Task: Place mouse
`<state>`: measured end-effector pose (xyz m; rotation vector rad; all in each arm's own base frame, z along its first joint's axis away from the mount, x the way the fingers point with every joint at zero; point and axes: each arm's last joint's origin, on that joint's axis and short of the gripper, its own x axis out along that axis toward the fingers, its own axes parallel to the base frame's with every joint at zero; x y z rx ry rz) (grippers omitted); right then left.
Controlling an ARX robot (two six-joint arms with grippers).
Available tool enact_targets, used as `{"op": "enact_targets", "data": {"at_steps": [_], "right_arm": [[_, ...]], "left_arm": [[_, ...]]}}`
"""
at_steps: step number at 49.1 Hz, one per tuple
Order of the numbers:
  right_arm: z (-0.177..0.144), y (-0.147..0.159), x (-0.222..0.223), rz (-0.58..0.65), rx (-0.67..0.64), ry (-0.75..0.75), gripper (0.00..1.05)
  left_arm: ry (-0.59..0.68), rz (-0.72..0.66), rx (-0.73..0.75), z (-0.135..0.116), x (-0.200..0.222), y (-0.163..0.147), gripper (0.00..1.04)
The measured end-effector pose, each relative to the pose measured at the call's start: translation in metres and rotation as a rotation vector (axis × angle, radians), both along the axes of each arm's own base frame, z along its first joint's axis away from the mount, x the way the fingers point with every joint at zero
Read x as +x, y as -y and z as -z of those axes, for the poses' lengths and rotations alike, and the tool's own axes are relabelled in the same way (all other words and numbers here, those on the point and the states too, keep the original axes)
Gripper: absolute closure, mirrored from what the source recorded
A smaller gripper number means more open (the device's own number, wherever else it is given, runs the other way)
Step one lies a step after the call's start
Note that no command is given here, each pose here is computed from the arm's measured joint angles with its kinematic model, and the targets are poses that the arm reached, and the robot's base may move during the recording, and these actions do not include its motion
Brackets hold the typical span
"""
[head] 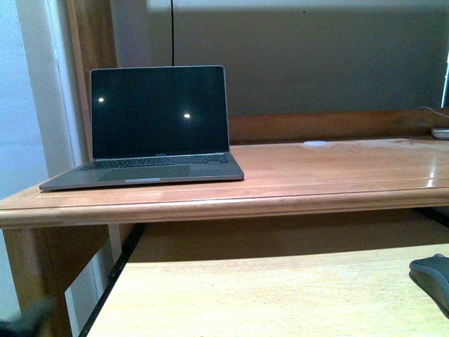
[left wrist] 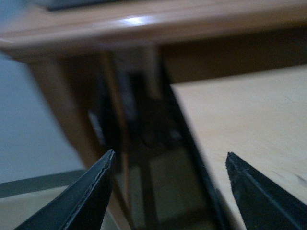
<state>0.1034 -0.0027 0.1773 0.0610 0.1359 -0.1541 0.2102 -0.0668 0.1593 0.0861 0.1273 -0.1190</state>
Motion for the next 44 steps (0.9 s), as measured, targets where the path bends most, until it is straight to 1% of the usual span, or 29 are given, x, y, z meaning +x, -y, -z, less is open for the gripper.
{"op": "enact_targets", "data": {"at_steps": [1,3,5,8,11,15,16,18,21,28,34,41,44], "right_arm": [[-0.006,0.001,0.003,0.005,0.006,0.005,0.07],[-0.016,0.003,0.008,0.003,0.012,0.018,0.07],[-0.028,0.005,0.014,-0.013,0.020,0.035,0.07],[-0.053,0.009,0.030,-0.023,0.025,0.058,0.07],[-0.069,0.013,0.047,-0.018,0.029,0.051,0.07],[-0.080,0.016,0.064,-0.020,0.033,0.026,0.07],[-0.082,0.016,0.070,-0.021,0.034,0.013,0.07],[-0.087,0.016,0.078,-0.024,0.030,0.003,0.07],[-0.094,0.012,0.092,-0.054,0.017,-0.011,0.07],[-0.100,-0.009,0.117,-0.185,-0.043,-0.071,0.07],[-0.103,-0.024,0.129,-0.260,-0.109,-0.116,0.07],[-0.094,-0.029,0.139,-0.284,-0.175,-0.204,0.07],[-0.087,-0.030,0.142,-0.296,-0.200,-0.257,0.07]], "left_arm": [[0.044,-0.042,-0.017,-0.002,-0.003,-0.004,0.40],[0.092,-0.093,-0.043,-0.004,-0.006,-0.010,0.45],[0.115,-0.110,-0.056,-0.005,-0.010,-0.015,0.50],[0.115,-0.106,-0.066,-0.003,-0.020,-0.023,0.64],[0.109,-0.107,-0.069,-0.002,-0.026,-0.028,0.73],[0.109,-0.107,-0.071,-0.002,-0.033,-0.034,0.86],[0.110,-0.108,-0.071,-0.002,-0.034,-0.035,0.87],[0.112,-0.108,-0.073,-0.003,-0.037,-0.038,0.95],[0.112,-0.111,-0.075,-0.003,-0.042,-0.041,1.03],[0.111,-0.111,-0.078,-0.003,-0.051,-0.047,1.02],[0.115,-0.112,-0.079,-0.004,-0.058,-0.051,1.02],[0.117,-0.110,-0.079,-0.005,-0.064,-0.055,1.02],[0.115,-0.093,-0.081,-0.004,-0.068,-0.062,1.02]]}}
